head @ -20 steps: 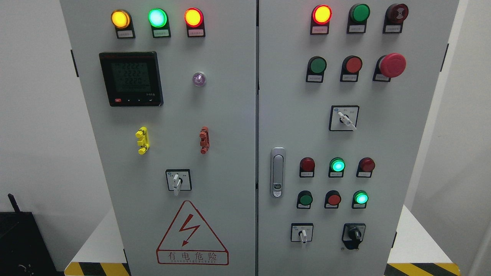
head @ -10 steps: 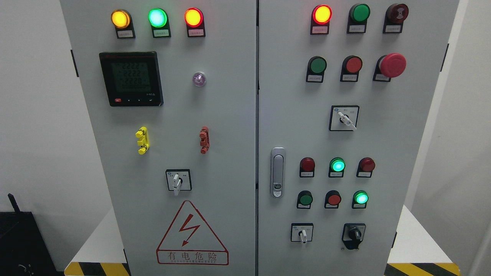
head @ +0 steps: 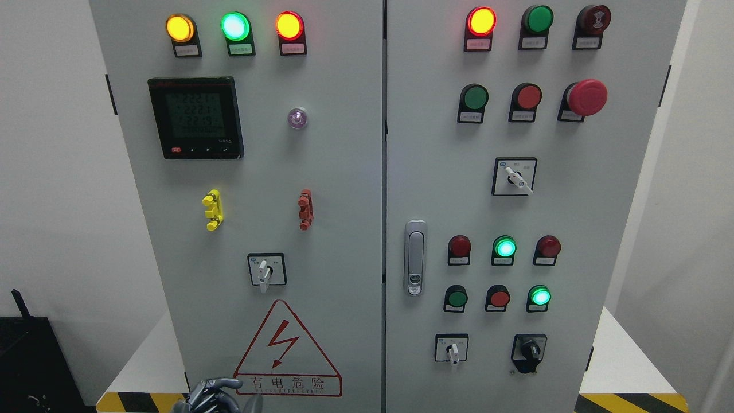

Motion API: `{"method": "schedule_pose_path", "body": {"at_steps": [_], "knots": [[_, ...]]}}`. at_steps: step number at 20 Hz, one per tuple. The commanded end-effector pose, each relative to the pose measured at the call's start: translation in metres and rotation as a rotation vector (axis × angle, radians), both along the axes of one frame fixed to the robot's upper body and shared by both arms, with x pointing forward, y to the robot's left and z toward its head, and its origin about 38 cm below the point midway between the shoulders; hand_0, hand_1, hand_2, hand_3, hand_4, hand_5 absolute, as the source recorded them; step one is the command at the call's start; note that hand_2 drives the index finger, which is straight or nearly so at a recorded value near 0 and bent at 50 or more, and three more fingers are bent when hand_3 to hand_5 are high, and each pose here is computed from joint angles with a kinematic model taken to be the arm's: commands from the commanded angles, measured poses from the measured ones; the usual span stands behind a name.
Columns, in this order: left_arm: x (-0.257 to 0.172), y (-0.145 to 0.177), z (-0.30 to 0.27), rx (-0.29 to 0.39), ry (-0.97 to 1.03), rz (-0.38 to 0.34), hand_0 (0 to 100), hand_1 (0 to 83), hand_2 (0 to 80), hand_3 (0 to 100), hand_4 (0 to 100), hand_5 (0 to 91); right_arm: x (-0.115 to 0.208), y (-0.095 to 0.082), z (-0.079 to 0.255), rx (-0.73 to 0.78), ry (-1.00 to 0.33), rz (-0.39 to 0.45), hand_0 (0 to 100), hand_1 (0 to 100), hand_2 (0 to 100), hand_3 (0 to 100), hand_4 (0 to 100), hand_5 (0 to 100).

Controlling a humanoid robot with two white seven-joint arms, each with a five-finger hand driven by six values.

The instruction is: Turn on light switch 1

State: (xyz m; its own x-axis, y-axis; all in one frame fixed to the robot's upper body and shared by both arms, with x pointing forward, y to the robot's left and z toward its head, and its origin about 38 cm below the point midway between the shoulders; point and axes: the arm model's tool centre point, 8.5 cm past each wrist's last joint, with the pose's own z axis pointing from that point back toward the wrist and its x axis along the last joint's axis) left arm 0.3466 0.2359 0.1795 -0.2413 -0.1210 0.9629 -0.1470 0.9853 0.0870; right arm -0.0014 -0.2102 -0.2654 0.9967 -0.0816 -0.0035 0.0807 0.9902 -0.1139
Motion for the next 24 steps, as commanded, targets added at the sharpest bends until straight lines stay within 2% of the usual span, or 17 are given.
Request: {"method": "schedule_pose_path", "body": {"at_steps": [1, 5, 8, 13, 16, 24], "knots": [[0.011, -0.029, 0.031, -0.033, -0.059, -0.019, 5, 74.1, 51.7, 86, 90, 85.5, 0.001, 0.0, 0.0, 0.0, -0.001, -0.001, 31, 0, 0, 0, 0, 0], [0.015, -0.031, 0.034, -0.048, -0.037, -0.001, 4, 74.0, 52.0, 86, 90, 85.7, 0.0, 0.0, 0.0, 0.0, 0.0, 0.0, 31, 0, 0, 0, 0, 0], [0.019, -0.03, 0.039, -0.023, -0.028, 0.031, 4, 73.5, 52.2, 87, 90, 85.8, 0.0, 0.0, 0.0, 0.0, 0.0, 0.0, 31, 0, 0, 0, 0, 0], [0.024, -0.033, 0.043, -0.052, -0.02, 0.059, 3, 72.8, 51.8, 87, 91, 85.9, 0.0, 0.0, 0.0, 0.0, 0.0, 0.0, 31, 0, 0, 0, 0, 0], [0.028, -0.032, 0.046, -0.025, -0.028, 0.083, 3, 72.6, 51.7, 87, 91, 85.9, 0.0, 0.0, 0.0, 0.0, 0.0, 0.0, 31, 0, 0, 0, 0, 0], [0.039, -0.025, 0.06, -0.03, -0.021, 0.116, 4, 72.4, 51.6, 88, 91, 85.9, 0.0, 0.0, 0.0, 0.0, 0.0, 0.0, 31, 0, 0, 0, 0, 0]]}}
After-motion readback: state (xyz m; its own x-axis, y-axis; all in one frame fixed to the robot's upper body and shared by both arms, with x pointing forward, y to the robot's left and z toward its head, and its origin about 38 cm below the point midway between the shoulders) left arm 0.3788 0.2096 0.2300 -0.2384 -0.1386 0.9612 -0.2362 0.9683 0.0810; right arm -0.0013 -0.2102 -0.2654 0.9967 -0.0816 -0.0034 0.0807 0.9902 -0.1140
